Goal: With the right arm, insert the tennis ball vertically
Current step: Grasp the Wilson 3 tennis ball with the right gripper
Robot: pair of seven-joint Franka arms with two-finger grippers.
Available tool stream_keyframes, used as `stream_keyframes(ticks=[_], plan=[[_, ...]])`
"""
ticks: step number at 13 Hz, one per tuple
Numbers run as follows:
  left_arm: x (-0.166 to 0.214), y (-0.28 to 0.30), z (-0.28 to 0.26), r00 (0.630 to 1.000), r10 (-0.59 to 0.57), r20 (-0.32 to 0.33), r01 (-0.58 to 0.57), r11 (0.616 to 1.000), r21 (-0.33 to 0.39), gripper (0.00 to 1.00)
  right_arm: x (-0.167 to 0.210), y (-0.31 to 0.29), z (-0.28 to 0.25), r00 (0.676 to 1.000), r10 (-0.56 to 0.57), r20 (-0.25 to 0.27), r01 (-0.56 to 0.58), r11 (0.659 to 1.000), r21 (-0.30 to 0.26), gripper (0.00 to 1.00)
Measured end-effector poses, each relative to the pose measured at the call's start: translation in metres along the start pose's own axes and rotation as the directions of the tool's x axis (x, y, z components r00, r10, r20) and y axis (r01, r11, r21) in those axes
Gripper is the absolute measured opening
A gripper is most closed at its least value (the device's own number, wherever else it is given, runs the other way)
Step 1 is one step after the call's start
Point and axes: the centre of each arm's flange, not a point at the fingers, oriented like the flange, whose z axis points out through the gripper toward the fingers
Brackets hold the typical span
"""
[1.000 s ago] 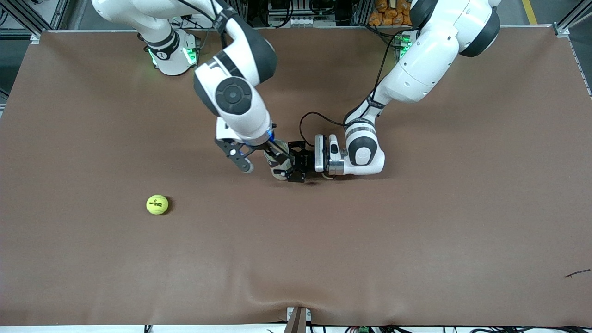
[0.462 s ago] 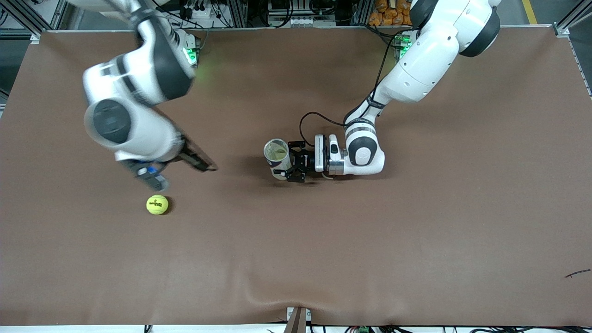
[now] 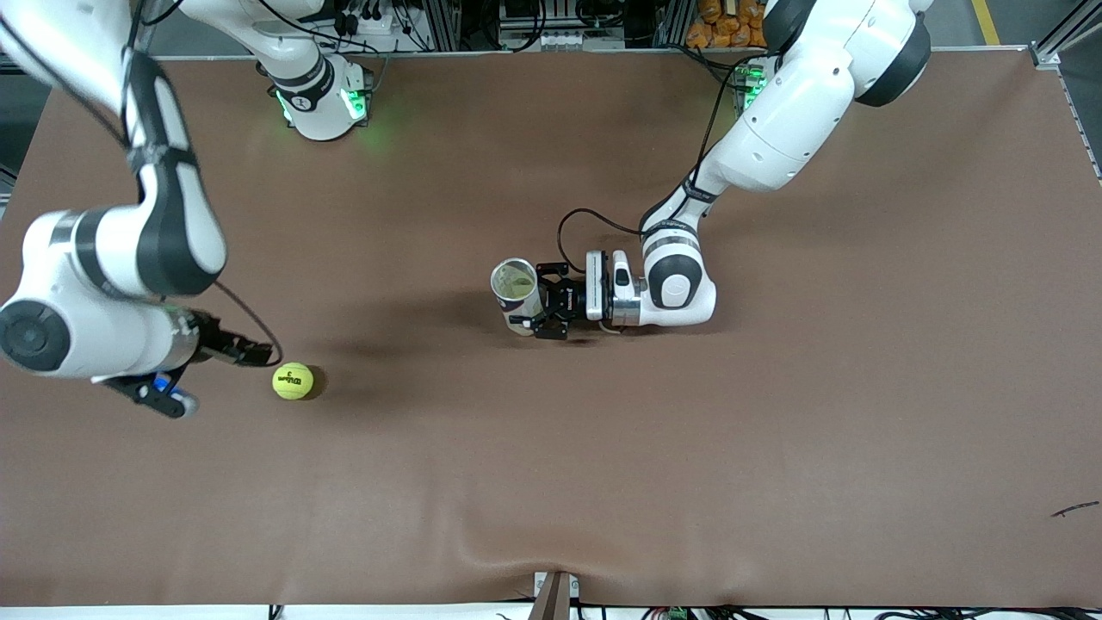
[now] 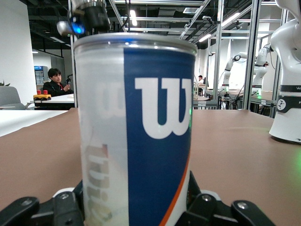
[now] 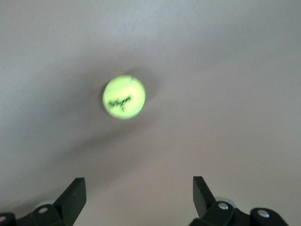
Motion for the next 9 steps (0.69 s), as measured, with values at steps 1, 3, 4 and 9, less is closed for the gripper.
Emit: stream_keyframes(ticks=[1,3,4,9], plan=[[0.000,0.000,0.000,1.000,0.000,0.000,0.000,1.000,0.000,0.77,0.012,-0.001,0.017,1.000,-0.006,-0.011,0.006,1.000,0.008,1.00],[0.000,0.000,0.000,1.000,0.000,0.000,0.000,1.000,0.000,0.77,0.025,-0.014,0.050,0.999,-0.017,-0.045,0.018,1.000,0.024,1.00],[0.000,0.000,0.000,1.000,0.000,0.000,0.000,1.000,0.000,0.77,0.029,-0.019,0.066,0.997,-0.020,-0.072,0.022,0.999,0.038,1.00],[0.000,0.000,0.000,1.000,0.000,0.000,0.000,1.000,0.000,0.77,0.027,-0.021,0.130,0.985,-0.020,-0.173,0.036,0.995,0.088,1.00]])
